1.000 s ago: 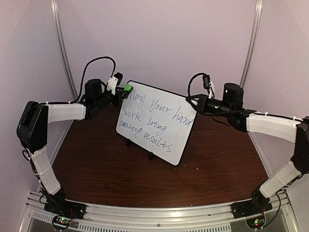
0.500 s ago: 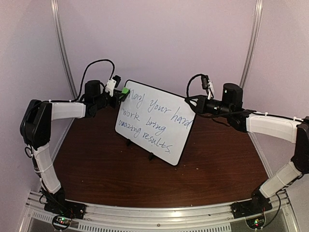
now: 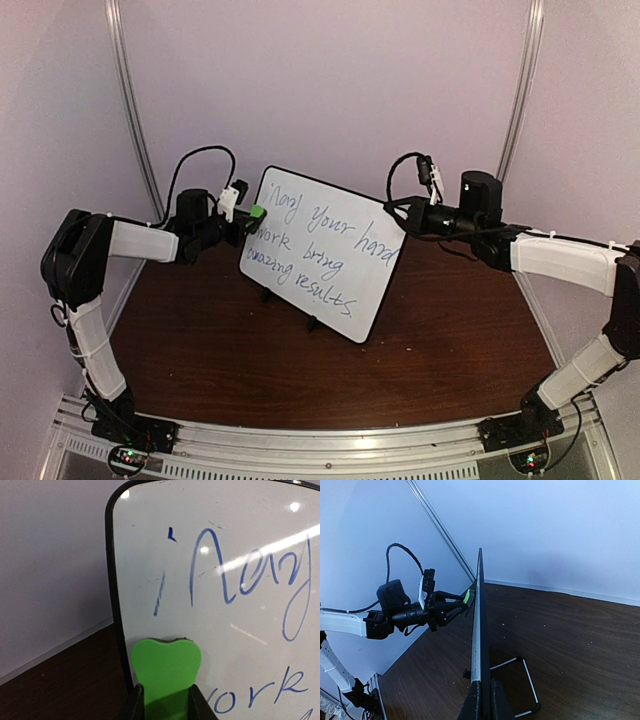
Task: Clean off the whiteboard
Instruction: Erase the center of the whiteboard.
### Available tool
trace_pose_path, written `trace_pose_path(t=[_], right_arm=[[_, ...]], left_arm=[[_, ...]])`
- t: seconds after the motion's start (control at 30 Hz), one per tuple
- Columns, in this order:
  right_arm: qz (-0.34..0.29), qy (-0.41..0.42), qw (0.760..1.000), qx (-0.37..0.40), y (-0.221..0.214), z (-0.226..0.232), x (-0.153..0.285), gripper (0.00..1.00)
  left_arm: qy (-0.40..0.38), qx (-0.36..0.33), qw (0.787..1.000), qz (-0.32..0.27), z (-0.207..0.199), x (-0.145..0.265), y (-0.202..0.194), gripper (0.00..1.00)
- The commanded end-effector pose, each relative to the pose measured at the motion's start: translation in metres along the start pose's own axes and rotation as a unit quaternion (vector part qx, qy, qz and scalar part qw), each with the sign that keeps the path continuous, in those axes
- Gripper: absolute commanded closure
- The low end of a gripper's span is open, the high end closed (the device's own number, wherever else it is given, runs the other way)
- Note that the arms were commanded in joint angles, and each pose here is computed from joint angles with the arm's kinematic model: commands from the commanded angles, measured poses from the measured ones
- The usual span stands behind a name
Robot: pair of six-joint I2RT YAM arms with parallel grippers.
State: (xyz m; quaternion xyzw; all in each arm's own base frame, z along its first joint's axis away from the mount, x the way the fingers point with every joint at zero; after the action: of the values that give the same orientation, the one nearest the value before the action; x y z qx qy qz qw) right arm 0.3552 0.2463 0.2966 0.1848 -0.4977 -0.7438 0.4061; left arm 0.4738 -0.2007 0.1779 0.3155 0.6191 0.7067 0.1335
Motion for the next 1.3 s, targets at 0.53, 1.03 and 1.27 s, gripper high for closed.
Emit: trace_pose_path(t=[0.53,1.03,1.27], right_arm=[[0.043,0.095,0.992,0.071,-0.004,0.046,0.013,1.00],[0.059,0.117,0.988,0.077,-0.013,0.057,0.015,1.00],[0.064,0.116,0.988,0.081,-0.014,0.058,0.014,1.00]], left_arm=[[-0.026,0.010,0.997,-0.067,-0.009,0.004,0.055,0.83],[-0.002,0.011,0.999,-0.048,-0.021,0.019,0.016,0.83],[0.016,-0.009,0.996,-0.084,-0.010,0.014,0.064,0.83]])
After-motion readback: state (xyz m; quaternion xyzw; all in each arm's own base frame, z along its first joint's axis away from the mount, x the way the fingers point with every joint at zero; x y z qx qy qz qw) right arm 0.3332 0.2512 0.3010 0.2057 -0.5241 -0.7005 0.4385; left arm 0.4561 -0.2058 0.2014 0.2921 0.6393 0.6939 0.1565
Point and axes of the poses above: each gripper's point midway between its finger pads, its own x axis back along the fingers, its own z axis along the line the jaws close on, y = z × x, the point moved 4 cm from there along x, back along the fingers, and after that the axes turned 2 degrees about x, right-handed, at the moved point
